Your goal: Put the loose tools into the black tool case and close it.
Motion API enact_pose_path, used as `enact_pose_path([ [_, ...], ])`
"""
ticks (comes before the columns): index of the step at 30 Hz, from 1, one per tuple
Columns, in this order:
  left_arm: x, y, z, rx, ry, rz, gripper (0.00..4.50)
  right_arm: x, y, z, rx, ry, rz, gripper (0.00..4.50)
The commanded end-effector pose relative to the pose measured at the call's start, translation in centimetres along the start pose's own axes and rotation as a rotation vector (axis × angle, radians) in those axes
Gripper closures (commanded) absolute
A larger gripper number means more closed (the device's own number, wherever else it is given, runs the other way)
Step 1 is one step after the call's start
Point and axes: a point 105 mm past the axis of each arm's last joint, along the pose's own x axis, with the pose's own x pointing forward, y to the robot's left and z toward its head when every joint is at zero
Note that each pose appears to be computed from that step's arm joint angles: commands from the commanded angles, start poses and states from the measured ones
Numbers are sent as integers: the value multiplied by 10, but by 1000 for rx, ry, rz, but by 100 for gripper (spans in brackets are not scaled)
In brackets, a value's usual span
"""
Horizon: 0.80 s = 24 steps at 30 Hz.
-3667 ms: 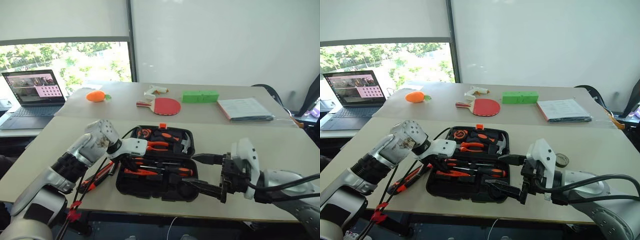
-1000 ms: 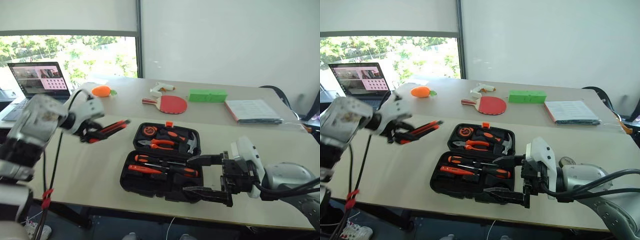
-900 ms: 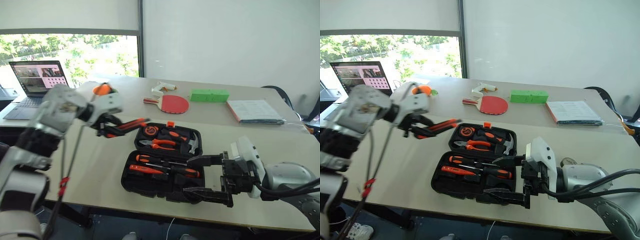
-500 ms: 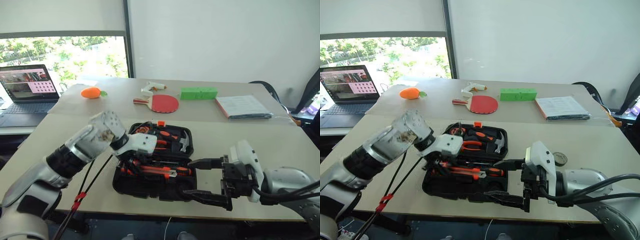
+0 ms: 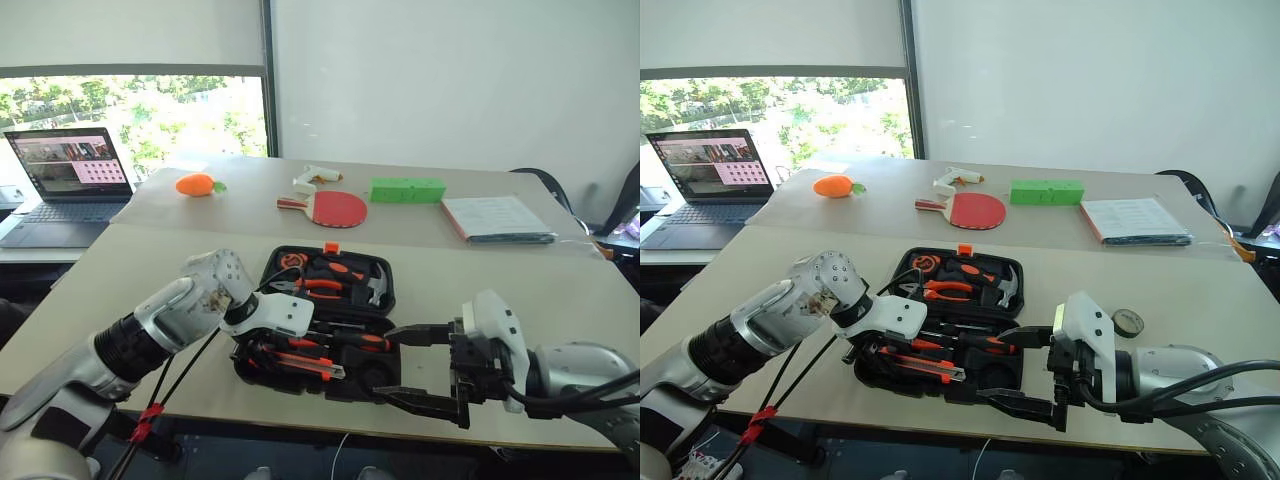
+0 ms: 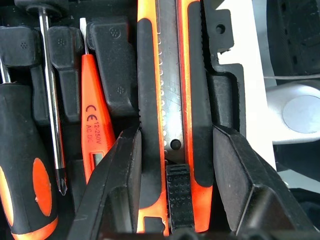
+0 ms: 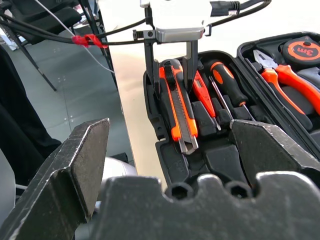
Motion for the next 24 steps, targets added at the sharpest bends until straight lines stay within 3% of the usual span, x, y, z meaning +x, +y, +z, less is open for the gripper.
enact_pose_path([
  [1,5,-3,5,14,-8,-3,289,-3,4,8,-51,-8,-2,0],
  [4,6,-6,8,7,-19,-14,289,-3,5,8,-49,-11,-6,0],
  [6,8,-8,10,2,-32,-29,189,-2,6,8,-48,-15,-6,0],
  [7,8,-9,11,2,-34,-33,180,-2,6,9,-48,-16,-5,0],
  [9,8,-9,11,1,-34,-35,96,-1,5,9,-46,-17,-5,0],
  [10,8,-9,11,0,-33,-33,80,-1,5,9,-45,-17,-5,0],
  [11,8,-8,10,-1,-32,-29,29,-1,5,8,-45,-17,-6,0],
  [12,7,-6,10,-2,-33,-17,9,-1,5,8,-44,-16,-6,0],
  [20,-29,7,18,-29,-123,31,3,-1,4,5,-38,-16,-3,0],
  [24,-30,11,19,-6,-145,32,104,0,2,6,-41,-19,-3,0],
])
